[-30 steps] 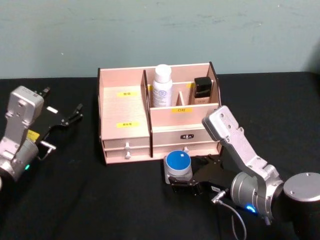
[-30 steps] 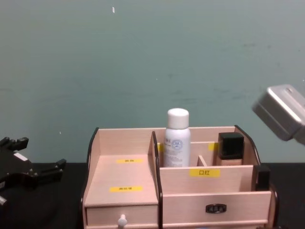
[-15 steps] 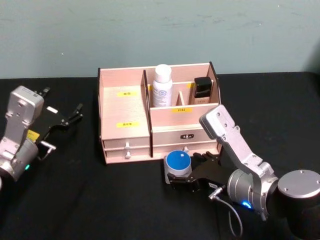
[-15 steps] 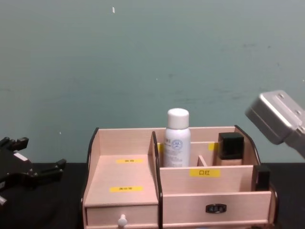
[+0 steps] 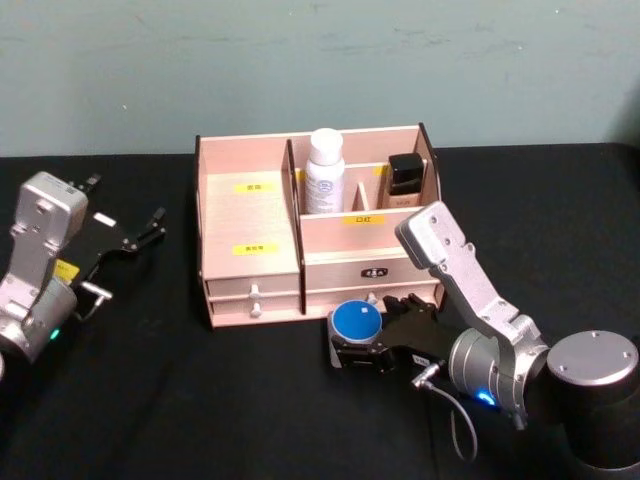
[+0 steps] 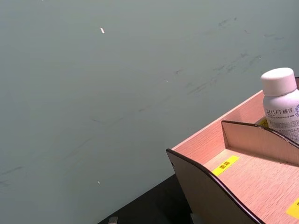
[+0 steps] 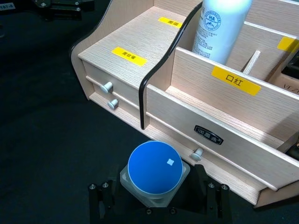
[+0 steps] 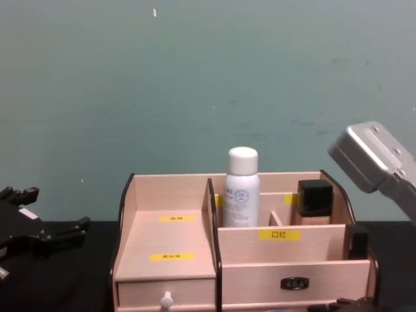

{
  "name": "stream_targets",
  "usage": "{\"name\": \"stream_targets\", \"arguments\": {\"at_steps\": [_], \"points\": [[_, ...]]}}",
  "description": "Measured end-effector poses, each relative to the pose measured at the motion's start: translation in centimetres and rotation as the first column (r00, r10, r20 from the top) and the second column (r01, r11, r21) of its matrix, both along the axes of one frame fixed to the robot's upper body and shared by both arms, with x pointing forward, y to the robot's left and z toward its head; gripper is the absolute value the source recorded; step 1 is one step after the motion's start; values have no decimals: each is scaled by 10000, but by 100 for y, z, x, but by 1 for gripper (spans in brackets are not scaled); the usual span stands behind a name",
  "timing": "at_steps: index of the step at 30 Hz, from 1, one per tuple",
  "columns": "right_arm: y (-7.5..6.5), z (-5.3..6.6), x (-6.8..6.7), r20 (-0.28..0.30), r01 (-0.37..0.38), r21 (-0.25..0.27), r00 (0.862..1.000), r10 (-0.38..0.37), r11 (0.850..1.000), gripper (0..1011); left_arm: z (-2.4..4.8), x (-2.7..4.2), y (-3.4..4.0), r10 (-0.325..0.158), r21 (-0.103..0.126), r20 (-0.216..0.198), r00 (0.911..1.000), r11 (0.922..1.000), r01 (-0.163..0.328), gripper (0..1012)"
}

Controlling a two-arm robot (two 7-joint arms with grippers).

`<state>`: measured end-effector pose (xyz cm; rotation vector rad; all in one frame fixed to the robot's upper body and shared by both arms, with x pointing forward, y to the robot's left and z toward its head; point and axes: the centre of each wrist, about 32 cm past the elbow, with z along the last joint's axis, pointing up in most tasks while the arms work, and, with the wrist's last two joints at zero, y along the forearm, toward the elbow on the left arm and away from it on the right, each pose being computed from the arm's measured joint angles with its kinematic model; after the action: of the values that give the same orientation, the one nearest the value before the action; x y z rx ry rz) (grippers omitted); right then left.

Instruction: Pick up the facial cleanser and watermelon frost from the table and place them into the tiered storage box.

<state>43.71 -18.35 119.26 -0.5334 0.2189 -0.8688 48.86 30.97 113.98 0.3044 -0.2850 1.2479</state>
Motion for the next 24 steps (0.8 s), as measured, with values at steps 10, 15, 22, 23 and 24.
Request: {"name": "stream_targets", "arguments": {"at_steps": [10,15,22,23,24], "points": [[28,-17,31,-11,-15,13,10000,15,10000,1000,0,0,0,0,1,0,10000,10000,0,1001],[40,-22,41,-1,-43,29,10000,43,10000,1000,0,0,0,0,0,0,10000,10000,0,1001],[56,-30,53,-4,-66,29,10000,66,10000,1000,0,0,0,0,0,0,10000,10000,0,1001],[59,-34,56,-10,-72,33,10000,72,10000,1000,0,0,0,0,0,-1,10000,10000,0,1001],[60,-36,57,-13,-76,34,10000,76,10000,1000,0,0,0,0,1,0,10000,10000,0,1001]]}}
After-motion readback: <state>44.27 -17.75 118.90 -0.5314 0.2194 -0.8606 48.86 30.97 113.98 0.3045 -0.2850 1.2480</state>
